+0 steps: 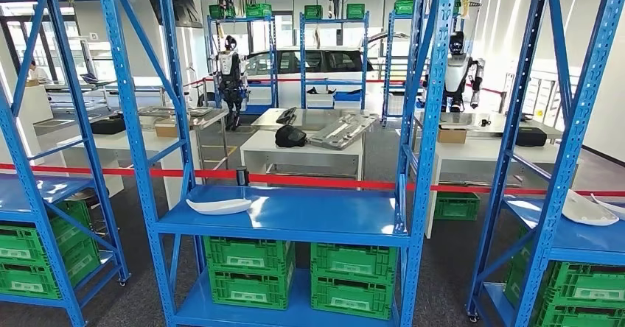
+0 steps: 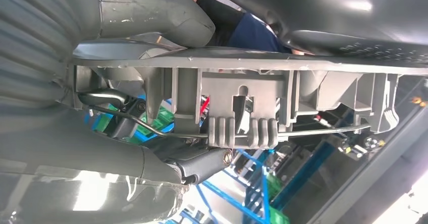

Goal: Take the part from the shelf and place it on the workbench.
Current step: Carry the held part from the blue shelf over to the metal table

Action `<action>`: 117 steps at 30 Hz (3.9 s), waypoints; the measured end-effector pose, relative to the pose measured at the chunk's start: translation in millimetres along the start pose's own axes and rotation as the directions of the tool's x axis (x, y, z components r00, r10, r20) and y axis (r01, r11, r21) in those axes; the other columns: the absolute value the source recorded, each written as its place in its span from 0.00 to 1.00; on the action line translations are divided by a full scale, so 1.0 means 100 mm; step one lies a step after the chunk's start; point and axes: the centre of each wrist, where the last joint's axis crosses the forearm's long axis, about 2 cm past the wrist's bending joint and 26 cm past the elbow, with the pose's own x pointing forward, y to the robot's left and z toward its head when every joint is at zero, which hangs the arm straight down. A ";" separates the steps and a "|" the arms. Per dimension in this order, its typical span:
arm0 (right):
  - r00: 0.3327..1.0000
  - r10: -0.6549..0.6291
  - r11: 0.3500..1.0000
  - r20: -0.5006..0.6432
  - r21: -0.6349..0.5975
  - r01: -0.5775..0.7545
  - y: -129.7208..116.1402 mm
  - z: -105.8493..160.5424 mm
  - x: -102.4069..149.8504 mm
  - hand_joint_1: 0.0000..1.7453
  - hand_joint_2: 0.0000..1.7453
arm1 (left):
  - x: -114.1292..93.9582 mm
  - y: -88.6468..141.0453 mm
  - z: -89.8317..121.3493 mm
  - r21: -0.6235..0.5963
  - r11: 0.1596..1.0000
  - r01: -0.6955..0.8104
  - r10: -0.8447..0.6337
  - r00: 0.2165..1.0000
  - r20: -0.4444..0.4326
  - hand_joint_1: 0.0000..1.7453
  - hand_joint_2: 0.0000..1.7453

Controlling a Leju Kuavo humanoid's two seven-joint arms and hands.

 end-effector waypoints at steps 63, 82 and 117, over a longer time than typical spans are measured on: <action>1.000 -0.002 0.999 -0.017 0.038 0.002 0.02 -0.08 -0.04 1.00 1.00 | 0.05 0.21 0.20 0.056 0.998 0.012 -0.012 1.000 0.016 0.00 0.00; 1.000 -0.008 0.999 -0.010 0.046 0.008 0.01 -0.10 -0.06 1.00 1.00 | 0.04 0.21 0.21 0.061 0.998 0.001 -0.003 1.000 0.026 0.00 0.00; 0.998 -0.070 0.992 0.007 0.103 0.069 -0.01 -0.17 -0.06 1.00 1.00 | 0.05 0.20 0.25 0.097 0.994 -0.054 0.051 0.998 0.037 0.00 0.00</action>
